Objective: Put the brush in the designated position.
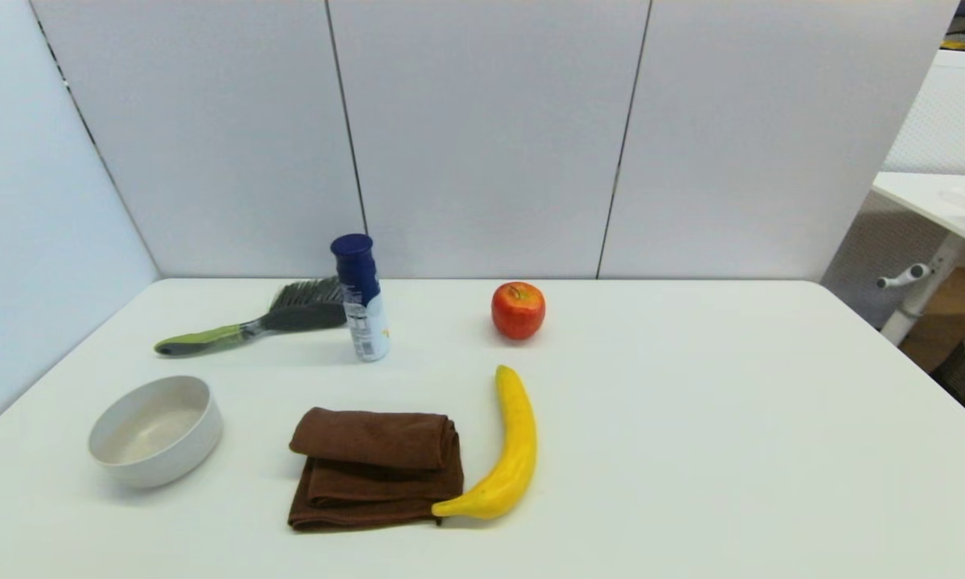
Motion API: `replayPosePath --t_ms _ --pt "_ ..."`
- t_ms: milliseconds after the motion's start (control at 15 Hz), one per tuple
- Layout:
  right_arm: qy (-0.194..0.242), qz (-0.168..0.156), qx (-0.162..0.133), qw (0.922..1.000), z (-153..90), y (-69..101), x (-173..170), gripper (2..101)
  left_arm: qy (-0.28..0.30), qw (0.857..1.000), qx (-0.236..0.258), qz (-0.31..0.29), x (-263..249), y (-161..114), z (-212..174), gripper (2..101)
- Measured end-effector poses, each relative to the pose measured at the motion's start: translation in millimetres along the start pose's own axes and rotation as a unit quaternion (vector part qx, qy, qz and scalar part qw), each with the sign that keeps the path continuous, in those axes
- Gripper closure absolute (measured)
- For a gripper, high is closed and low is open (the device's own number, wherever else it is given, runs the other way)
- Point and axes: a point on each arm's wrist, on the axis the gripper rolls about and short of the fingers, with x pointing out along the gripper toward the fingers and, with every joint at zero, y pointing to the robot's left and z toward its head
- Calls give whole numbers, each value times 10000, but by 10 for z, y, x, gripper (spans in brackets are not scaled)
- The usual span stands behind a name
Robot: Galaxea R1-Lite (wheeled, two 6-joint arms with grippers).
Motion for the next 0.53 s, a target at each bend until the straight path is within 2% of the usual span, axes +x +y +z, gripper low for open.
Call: replayPosePath --t_ms 533 --pt "-4 2 9 10000 2 0 0 43 -2 10000 0 0 0 0 0 54"
